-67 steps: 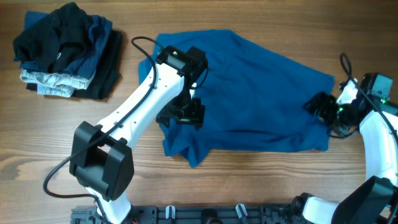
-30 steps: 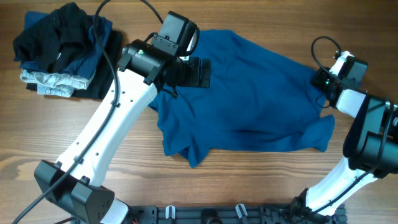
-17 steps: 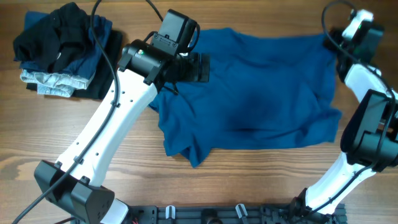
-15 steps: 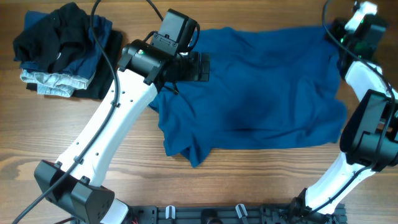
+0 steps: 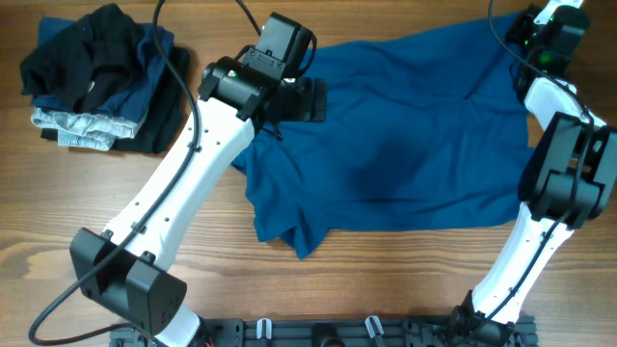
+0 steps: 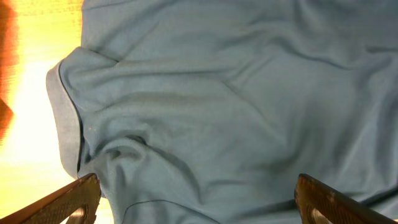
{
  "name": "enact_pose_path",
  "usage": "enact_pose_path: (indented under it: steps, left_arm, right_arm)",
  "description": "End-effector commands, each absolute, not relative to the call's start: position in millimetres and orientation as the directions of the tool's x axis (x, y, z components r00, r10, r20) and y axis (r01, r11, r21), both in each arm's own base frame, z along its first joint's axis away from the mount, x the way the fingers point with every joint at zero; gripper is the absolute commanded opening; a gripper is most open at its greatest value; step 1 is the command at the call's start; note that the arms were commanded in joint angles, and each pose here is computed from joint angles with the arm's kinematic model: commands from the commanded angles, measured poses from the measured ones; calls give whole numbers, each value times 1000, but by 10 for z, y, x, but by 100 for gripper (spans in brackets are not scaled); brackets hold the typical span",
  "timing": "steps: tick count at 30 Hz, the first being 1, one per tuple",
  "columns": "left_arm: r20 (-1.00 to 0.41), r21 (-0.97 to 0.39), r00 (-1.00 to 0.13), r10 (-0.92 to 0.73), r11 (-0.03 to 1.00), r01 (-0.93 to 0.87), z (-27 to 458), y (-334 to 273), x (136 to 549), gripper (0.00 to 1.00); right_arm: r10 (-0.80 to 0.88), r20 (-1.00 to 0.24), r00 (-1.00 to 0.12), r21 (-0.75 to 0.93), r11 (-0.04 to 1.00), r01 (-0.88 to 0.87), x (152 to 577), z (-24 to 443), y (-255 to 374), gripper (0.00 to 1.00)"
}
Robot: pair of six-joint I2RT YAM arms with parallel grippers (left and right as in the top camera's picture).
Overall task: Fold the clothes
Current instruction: 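Pull the shirt's corners outward with both grippers to smooth it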
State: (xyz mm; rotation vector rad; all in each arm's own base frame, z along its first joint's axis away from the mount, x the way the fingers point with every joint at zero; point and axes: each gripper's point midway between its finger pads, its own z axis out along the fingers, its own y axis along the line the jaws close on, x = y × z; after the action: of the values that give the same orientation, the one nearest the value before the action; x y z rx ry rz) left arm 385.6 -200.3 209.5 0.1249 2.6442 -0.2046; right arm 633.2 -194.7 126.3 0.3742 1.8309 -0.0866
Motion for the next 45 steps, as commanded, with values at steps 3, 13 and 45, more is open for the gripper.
enact_pose_path:
  steps: [3, 13, 45]
  left_arm:
    - [-477, -110, -877, 54, 987, 121, 2080, -1989, 3903, 100]
    - [-460, -165, -888, -6, 983, 78, 2179, -1900, 3890, 100]
    - [94, -145, -958, -273, 948, -284, 1247, -1589, 2016, 99]
  right_arm:
    - [207, -957, -203, 111, 908, 403, 6287, 1371, -2365, 34]
    - [320, -850, -419, 222, 938, 264, 5706, 2060, -1896, 100]
    - [631, -233, -740, 191, 776, 602, 2400, 2229, -634, 100]
